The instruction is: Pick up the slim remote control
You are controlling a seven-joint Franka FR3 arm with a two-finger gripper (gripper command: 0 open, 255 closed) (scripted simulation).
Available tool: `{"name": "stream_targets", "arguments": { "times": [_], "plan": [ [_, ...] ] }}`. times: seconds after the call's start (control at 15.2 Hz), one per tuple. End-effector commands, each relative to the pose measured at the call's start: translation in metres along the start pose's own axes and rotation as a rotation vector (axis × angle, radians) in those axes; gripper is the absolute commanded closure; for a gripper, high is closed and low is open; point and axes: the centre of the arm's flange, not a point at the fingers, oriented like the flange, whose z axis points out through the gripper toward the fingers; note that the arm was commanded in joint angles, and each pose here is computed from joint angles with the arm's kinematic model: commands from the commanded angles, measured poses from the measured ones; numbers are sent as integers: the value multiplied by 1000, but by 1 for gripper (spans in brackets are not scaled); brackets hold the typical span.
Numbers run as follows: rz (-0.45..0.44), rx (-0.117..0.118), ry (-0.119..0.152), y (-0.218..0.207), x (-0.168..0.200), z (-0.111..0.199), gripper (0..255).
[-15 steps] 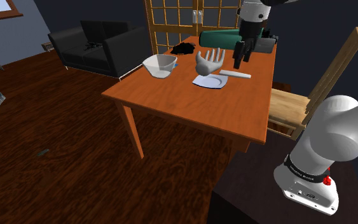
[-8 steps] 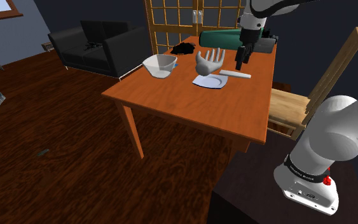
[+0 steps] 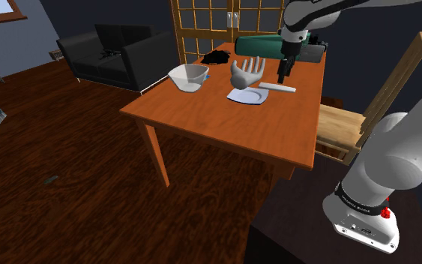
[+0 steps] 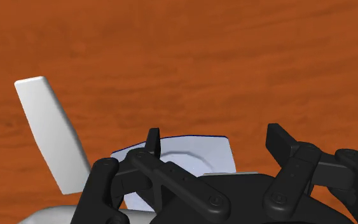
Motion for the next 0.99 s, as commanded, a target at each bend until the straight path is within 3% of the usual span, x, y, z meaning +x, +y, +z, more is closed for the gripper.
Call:
{"name": "stream_targets", "arguments": {
  "times": [0.0, 0.92],
  "plan": [
    [-16, -3, -3, 22, 7, 12, 0],
    [-112, -9, -21, 180, 63, 91, 0]
  ]
}}
